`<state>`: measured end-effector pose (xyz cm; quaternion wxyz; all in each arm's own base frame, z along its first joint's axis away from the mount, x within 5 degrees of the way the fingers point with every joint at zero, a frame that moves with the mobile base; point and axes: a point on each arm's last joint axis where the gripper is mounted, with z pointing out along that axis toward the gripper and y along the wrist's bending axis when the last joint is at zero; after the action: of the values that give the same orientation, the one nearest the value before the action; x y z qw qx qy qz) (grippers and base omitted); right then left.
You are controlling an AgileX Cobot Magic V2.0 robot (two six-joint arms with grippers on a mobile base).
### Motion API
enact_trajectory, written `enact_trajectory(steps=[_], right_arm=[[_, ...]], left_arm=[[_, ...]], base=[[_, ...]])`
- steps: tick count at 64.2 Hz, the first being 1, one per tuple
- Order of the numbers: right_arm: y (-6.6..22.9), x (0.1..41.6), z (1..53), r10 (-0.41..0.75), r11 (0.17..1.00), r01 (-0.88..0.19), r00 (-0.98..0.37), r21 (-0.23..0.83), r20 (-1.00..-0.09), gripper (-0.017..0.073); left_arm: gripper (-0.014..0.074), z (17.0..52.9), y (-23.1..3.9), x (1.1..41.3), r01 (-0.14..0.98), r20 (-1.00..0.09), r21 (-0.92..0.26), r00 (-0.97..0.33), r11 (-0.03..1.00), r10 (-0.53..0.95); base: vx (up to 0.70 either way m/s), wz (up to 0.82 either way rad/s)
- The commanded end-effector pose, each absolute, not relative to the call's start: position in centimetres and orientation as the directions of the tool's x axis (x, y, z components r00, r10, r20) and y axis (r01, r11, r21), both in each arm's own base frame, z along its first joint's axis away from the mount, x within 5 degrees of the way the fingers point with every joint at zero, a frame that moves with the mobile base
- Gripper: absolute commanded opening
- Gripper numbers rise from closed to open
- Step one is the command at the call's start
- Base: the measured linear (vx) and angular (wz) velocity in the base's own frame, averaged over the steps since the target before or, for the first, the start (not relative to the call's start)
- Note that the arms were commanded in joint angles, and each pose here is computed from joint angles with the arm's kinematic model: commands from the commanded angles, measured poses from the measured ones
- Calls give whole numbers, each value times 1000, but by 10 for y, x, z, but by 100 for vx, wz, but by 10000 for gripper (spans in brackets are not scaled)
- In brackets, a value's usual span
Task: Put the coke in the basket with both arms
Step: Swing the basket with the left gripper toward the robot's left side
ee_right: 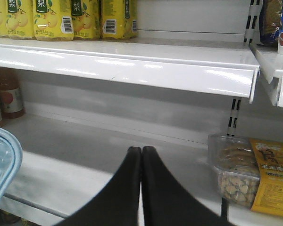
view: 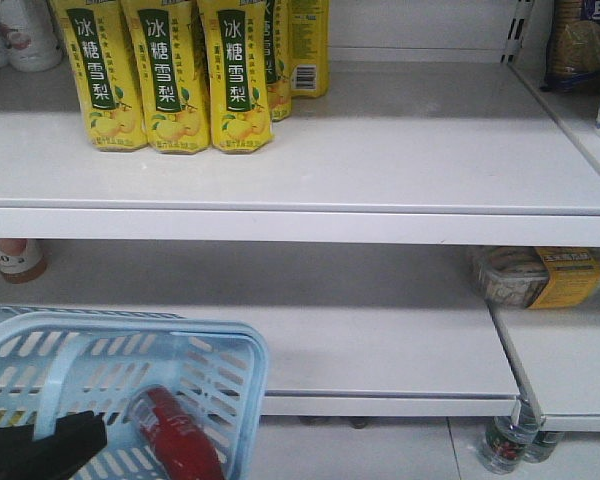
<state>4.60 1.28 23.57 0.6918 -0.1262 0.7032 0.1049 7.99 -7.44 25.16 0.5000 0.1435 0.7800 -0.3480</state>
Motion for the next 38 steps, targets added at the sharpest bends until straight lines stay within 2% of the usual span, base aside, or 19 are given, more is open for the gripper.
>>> enact_trajectory(steps=[1, 14, 29, 38], right_arm=[[14, 45, 251, -15, 942, -334, 75, -39, -997, -10], [14, 45, 251, -15, 942, -334, 75, -39, -997, -10], [14, 45, 251, -15, 942, -334, 75, -39, -997, -10], [14, 45, 251, -15, 942, -334, 75, -39, -997, -10]], left_arm=[[-6, 265, -60, 83, 511, -919, -368, -328, 777, -220], [-6, 247, -41, 80, 385, -931, -339, -269, 858, -247], [-6, 235, -31, 78, 318, -964, -184, -241, 930, -108], [-6, 233, -25, 80, 264, -969, -143, -233, 954, -81]], base=[[0, 0], [0, 0], [0, 0], [0, 0]])
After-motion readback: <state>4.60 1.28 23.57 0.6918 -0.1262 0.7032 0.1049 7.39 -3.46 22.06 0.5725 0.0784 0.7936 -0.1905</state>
